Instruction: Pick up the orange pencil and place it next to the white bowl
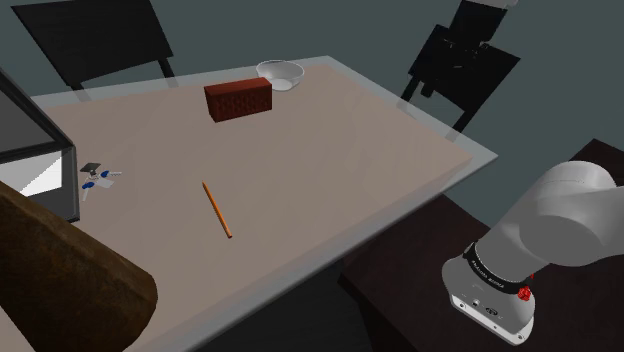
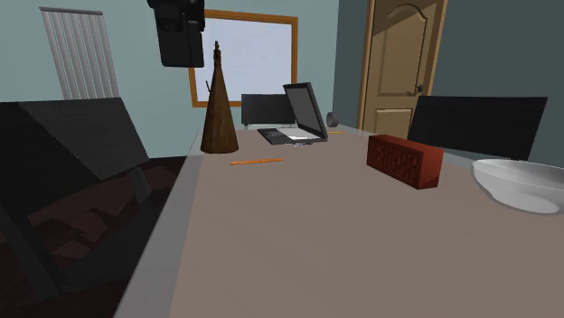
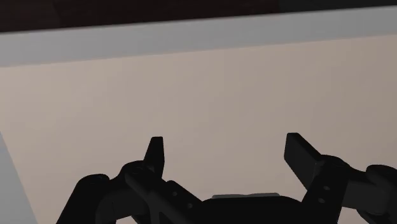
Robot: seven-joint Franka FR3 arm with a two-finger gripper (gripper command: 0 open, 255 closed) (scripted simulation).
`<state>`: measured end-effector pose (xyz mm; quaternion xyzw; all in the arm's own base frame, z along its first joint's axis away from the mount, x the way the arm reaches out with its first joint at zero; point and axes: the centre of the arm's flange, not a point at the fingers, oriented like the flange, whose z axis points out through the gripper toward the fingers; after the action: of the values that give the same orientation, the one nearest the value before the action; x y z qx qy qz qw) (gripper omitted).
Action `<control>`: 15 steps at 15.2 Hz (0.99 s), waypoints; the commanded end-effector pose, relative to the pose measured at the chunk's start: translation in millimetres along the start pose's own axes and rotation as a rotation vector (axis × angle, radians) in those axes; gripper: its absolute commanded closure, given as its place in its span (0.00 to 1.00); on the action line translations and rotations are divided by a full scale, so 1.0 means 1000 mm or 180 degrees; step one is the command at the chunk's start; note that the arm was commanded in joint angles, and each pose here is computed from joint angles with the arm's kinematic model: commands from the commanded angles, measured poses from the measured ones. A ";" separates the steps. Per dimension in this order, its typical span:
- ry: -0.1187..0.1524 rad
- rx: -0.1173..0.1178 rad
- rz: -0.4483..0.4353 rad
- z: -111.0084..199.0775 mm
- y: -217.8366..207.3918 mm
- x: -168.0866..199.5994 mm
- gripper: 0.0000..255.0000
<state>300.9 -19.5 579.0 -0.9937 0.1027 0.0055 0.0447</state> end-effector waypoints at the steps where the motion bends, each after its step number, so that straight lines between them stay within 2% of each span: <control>1: 0.0000 0.0000 0.0000 0.000 0.000 0.000 0.00; 15: 0.0005 -0.0347 -0.0052 0.065 -0.187 0.034 0.00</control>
<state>368.6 149.1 533.8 -0.9955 0.0943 0.0098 -0.0060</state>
